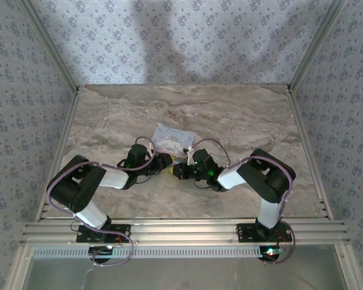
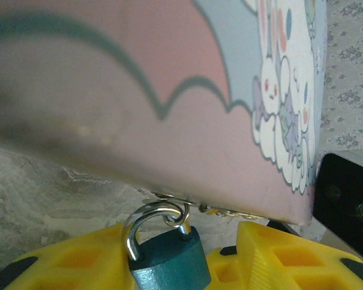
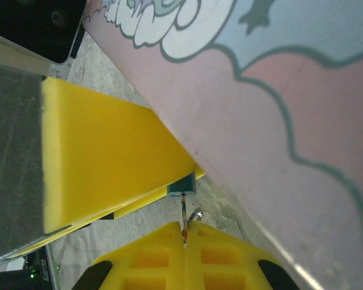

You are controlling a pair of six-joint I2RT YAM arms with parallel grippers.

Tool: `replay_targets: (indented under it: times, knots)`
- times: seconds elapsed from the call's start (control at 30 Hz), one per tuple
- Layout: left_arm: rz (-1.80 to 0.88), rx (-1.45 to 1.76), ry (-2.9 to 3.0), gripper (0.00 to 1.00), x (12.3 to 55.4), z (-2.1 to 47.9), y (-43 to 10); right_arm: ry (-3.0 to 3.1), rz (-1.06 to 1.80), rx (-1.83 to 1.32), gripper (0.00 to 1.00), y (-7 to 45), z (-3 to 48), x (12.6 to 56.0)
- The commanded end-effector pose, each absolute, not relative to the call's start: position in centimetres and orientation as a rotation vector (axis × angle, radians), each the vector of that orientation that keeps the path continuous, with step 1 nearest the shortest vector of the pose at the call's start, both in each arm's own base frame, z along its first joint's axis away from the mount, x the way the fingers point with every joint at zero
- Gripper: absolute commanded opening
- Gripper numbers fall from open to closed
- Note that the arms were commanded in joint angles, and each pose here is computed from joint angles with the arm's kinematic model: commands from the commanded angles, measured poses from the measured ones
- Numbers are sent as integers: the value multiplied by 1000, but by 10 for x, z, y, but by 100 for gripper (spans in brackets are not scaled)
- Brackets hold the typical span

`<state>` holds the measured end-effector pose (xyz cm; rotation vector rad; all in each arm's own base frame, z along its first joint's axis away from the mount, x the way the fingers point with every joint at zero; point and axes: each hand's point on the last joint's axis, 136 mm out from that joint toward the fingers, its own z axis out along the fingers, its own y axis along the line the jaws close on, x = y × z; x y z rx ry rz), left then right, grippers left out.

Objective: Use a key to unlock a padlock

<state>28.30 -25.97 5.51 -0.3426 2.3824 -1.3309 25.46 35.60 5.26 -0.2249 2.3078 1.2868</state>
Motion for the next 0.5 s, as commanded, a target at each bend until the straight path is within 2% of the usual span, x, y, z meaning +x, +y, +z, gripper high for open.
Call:
replay_targets:
  times: [0.0, 0.37, 0.47]
  knots:
    - [-1362, -342, 2381, 42, 283, 57, -266, 2292, 1366, -212, 0, 367, 70, 252]
    - [-1361, -352, 2379, 24, 284, 57, -268, 2291, 1398, -179, 0, 367, 73, 253]
    - [-1355, -358, 2382, 19, 284, 56, -267, 2297, 1392, -171, 5, 364, 71, 253]
